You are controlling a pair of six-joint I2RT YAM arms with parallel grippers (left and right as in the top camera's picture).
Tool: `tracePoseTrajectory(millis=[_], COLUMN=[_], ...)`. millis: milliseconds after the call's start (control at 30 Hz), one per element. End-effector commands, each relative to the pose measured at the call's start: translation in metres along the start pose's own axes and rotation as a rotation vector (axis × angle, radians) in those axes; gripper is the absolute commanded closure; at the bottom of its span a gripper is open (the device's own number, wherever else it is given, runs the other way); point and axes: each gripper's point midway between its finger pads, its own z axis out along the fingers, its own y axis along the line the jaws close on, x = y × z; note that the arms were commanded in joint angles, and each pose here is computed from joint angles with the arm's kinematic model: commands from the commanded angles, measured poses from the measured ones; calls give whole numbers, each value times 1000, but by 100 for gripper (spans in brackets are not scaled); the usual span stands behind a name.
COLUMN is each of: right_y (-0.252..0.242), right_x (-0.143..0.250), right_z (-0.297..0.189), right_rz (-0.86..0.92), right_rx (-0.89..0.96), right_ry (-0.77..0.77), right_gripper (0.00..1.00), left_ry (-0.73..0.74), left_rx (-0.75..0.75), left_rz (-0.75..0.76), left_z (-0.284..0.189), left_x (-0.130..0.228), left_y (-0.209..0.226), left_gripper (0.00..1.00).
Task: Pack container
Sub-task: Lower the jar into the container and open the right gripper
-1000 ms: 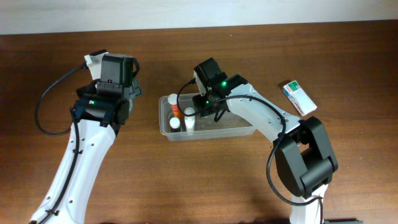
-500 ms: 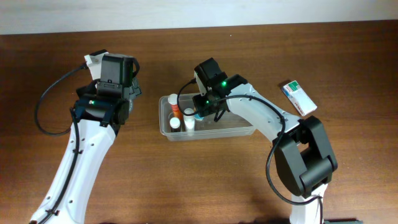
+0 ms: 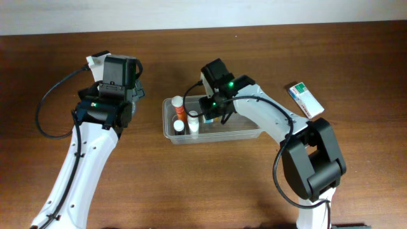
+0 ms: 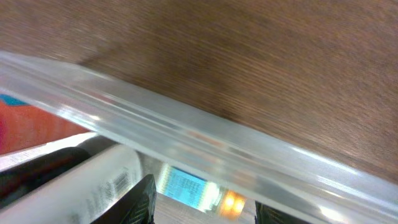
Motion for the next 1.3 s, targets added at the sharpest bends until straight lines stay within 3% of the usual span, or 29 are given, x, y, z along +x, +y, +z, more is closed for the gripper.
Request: tracePoseTrajectory(millis=[0, 600, 733, 933, 1267], right_y=[-10, -10, -10, -10, -10], right_x=[2, 7, 7, 9, 9], right_z=[-5, -5, -5, 0, 8], right_rz=[25, 140, 158, 163, 163], right_rx=[-3, -24, -28, -26, -36], right_ry=[9, 35, 36, 49, 52], right_gripper=[57, 51, 44, 19, 19], left_ry=[-21, -21, -21, -21, -21], left_rx=[-5, -5, -5, -4, -5], left_rz=[-8, -7, -8, -8, -8], left_z=[-6, -6, -6, -6, -6], left_x=[-6, -6, -6, -6, -6], left_y=[5, 5, 5, 5, 5], left_gripper=[1, 1, 1, 1, 1])
